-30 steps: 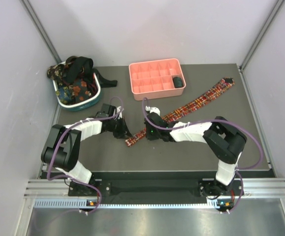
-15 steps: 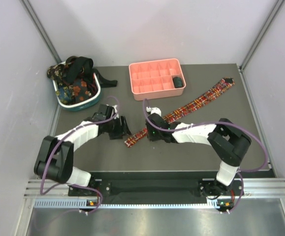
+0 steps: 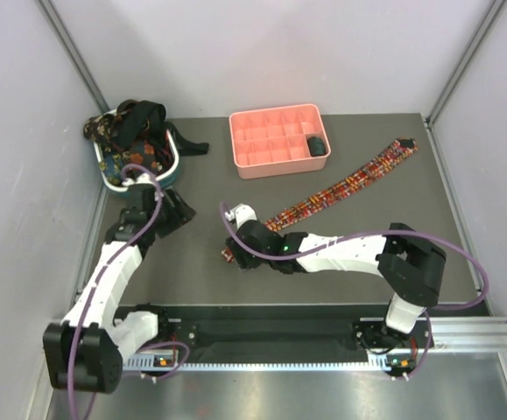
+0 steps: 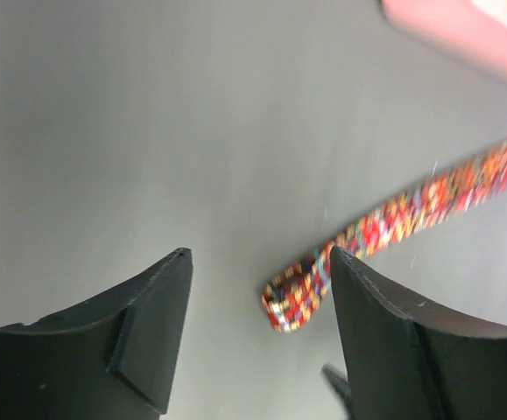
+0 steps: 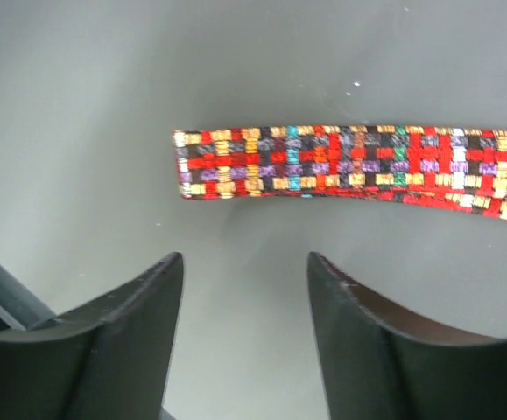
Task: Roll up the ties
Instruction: Flatten the tie, then roll the tie
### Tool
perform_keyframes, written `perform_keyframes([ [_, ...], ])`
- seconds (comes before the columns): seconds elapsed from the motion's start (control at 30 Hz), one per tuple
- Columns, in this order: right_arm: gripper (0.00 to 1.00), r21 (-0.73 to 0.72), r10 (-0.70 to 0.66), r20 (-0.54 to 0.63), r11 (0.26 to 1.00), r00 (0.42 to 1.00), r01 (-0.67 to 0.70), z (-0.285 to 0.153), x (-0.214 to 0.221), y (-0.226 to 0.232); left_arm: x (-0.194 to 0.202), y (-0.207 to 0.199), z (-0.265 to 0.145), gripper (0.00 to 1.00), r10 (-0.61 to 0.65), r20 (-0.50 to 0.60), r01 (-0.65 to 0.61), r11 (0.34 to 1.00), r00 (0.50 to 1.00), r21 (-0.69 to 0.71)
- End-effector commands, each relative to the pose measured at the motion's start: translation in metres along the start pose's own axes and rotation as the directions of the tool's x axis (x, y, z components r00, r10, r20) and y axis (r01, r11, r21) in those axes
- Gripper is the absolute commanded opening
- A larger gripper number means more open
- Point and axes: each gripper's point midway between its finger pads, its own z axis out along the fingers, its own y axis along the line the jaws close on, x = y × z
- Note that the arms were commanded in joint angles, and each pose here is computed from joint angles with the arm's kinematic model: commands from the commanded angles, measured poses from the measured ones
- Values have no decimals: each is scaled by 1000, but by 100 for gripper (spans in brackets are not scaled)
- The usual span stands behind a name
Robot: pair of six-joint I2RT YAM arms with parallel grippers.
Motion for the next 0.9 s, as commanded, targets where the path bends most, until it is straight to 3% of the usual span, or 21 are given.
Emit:
perform_keyframes([
  [0.0,61,-53,-48,100,997,994,54,-10,-36,21,-24,13,-18,68,-103,86,104,994,991,-15],
  [0.23,64,-59,-99,81,993,992,104,5,-45,37,-71,23,-44,63,-238,162,233,971,958,51],
  [0.53,64,-19,-149,-9,989,989,149,37,-39,46,-77,24,-45,63,-215,151,207,976,965,67],
  [0.87,60,48,-135,-149,988,979,144,61,1,37,-81,22,-51,63,-181,192,169,982,965,80],
])
